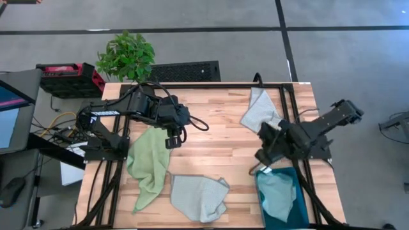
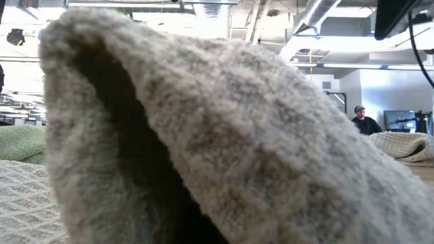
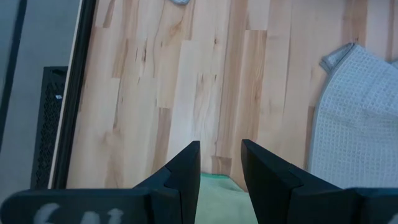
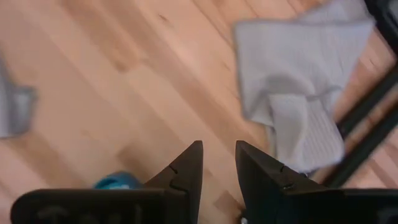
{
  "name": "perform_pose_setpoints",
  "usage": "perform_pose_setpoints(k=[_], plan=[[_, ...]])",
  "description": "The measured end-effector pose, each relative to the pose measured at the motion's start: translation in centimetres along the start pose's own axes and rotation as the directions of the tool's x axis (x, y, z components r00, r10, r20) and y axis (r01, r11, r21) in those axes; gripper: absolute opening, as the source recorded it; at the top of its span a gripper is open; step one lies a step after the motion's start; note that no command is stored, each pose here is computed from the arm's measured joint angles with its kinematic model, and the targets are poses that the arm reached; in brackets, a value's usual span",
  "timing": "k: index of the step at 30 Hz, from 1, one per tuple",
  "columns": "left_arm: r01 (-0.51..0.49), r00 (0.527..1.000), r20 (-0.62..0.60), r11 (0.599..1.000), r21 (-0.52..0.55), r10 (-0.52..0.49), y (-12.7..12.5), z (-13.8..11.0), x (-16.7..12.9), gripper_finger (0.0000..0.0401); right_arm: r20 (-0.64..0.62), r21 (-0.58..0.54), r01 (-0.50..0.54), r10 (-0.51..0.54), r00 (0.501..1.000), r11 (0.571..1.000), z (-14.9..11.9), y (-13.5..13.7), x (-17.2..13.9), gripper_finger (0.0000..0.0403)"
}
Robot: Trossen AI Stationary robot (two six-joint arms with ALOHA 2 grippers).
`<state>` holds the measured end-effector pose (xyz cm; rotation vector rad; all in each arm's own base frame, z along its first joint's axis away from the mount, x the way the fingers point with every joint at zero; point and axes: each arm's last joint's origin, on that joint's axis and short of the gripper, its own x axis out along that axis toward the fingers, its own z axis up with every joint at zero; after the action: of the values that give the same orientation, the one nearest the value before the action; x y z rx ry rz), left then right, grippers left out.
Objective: Fold microfiber towels
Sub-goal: Fold the top gray microfiber towel
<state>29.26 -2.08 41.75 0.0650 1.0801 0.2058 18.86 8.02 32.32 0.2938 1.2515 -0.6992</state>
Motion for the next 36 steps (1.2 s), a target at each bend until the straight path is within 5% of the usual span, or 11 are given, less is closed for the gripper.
perform_pose_setpoints(k=[17, 26, 36], plan=[[-0.001, 1.000, -0.015, 0.999, 0.033, 0.002, 0.0, -0.1, 0.0, 0.0109, -0.289, -0.052, 0.157, -0.165, 0.943, 0.986, 5.8, -4.6, 7.8, 0.0118], [-0.001, 1.000, -0.014, 0.999, 0.034, 0.002, 0.0, -0.1, 0.0, 0.0109, -0.484, -0.155, 0.065, -0.133, 0.865, 0.986, 9.8, -6.0, 14.6, 0.0118], [-0.001, 1.000, -0.014, 0.999, 0.033, 0.002, 0.0, -0.1, 0.0, 0.0109, -0.600, -0.410, -0.100, -0.186, 0.778, 0.906, 10.8, -5.3, 20.1, 0.0118]])
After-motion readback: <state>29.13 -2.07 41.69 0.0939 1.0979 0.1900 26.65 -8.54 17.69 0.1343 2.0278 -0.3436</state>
